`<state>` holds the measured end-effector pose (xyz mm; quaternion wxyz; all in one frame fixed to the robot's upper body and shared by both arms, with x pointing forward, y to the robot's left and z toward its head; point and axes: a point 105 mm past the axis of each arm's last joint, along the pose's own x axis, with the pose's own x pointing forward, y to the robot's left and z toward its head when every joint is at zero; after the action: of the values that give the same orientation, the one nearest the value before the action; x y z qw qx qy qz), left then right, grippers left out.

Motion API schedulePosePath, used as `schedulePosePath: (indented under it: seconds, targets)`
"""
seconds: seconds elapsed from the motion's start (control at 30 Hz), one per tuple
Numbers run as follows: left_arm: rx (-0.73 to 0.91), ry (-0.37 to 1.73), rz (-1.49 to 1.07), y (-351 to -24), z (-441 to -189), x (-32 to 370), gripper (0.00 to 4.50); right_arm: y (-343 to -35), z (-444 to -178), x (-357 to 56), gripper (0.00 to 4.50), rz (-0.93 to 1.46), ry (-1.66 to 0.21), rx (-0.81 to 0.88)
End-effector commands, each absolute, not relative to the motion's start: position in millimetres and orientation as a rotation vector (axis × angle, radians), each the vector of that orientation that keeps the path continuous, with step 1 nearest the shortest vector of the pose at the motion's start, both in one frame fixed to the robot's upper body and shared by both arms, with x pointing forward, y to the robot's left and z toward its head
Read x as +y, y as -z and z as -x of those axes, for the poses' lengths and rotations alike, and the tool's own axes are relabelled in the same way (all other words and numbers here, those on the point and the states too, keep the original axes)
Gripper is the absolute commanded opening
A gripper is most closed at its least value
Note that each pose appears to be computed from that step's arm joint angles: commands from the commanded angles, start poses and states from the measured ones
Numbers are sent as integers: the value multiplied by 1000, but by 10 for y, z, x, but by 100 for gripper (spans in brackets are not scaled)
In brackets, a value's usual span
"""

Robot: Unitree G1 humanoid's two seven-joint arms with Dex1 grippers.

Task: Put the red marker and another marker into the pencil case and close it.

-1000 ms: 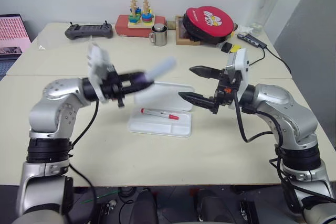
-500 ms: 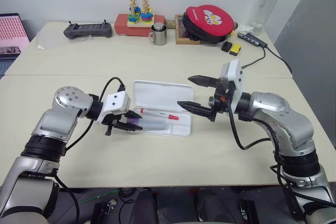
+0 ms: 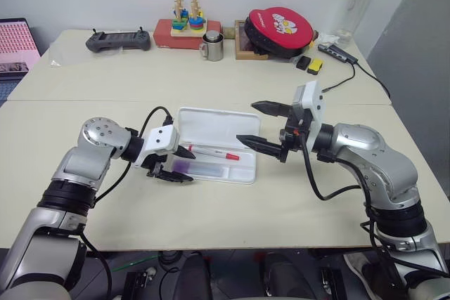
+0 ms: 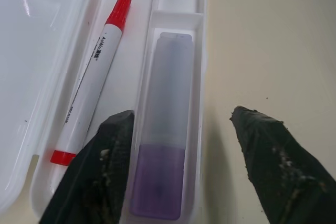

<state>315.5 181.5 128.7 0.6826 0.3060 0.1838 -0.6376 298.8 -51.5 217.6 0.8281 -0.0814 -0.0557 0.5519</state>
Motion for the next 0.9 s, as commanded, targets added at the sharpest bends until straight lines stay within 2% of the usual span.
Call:
schedulePosePath:
  seconds: [0.03,0.13,0.3,0.47,0.6,0.7,0.83,0.9]
  targets:
    - [213,1427,-585,-1649,-3196,1605,403,-2074,-3217,-673,450,180,-993,-53]
    - [84,1411,-408,-1900,-3212,1410,446,-1944,-3450,-844,450,167,-823,17]
    - [-74,1302,-271,-2127,-3318,1064,448,-1534,-3788,-1155,450,156,-519,206]
    - [-116,1202,-222,-2141,-3402,844,448,-1236,-3881,-1229,450,152,-378,295]
    - [-120,1145,-218,-2127,-3480,803,448,-1113,-3911,-1285,450,149,-311,338]
    - [-123,1135,-207,-2117,-3518,784,450,-1113,-3928,-1298,407,162,-293,332]
    - [-136,1157,-195,-2129,-3516,734,450,-1161,-3933,-1279,296,157,-301,322]
    - [-136,1161,-194,-2125,-3518,723,450,-1167,-3937,-1287,254,155,-298,321]
